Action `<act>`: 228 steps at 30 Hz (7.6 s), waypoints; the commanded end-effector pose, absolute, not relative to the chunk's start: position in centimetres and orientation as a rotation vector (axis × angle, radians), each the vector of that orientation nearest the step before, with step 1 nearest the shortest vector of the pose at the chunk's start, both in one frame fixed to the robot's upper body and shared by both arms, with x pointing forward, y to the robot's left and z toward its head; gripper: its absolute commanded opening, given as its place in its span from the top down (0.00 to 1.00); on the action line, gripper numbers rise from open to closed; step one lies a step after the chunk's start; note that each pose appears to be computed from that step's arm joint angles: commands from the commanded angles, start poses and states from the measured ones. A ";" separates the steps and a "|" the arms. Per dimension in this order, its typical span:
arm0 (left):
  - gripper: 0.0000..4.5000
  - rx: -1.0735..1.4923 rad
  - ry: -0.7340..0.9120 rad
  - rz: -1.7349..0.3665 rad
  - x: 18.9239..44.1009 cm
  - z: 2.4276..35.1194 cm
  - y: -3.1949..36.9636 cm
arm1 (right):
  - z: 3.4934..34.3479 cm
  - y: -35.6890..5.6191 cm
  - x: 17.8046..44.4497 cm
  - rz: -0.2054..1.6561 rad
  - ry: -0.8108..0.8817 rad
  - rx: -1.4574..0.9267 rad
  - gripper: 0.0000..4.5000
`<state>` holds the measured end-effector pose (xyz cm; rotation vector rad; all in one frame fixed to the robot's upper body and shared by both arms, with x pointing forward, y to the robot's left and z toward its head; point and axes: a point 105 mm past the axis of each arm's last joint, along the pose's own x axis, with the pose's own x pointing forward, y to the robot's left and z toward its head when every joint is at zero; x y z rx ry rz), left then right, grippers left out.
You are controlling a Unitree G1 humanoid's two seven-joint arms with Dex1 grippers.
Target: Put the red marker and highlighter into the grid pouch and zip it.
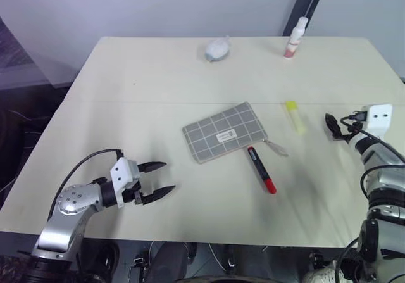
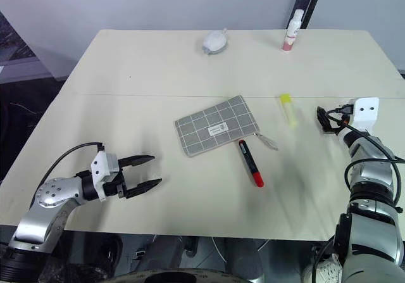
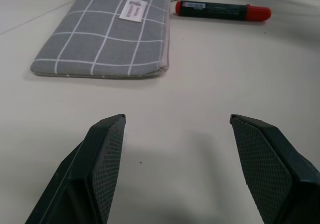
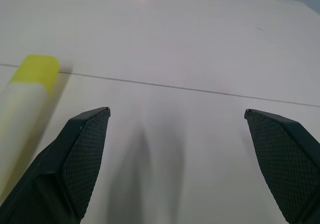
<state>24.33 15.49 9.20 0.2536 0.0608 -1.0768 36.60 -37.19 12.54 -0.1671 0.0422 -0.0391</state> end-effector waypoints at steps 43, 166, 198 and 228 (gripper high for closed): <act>0.21 0.920 -0.353 -1.058 30.2 9.4 14.1 | 13.1 -12.6 36.0 0.781 -0.050 -0.407 0.99; 1.00 0.822 -0.546 -0.793 36.0 13.9 10.9 | 16.2 -4.4 32.1 1.220 -0.229 -0.849 0.68; 1.00 0.831 -0.556 -0.743 35.9 14.0 12.2 | 13.0 -29.1 39.7 -0.009 0.295 -0.084 0.01; 1.00 0.806 -0.587 -0.759 35.9 14.9 11.0 | 15.4 -16.4 33.4 0.860 0.032 -0.489 0.80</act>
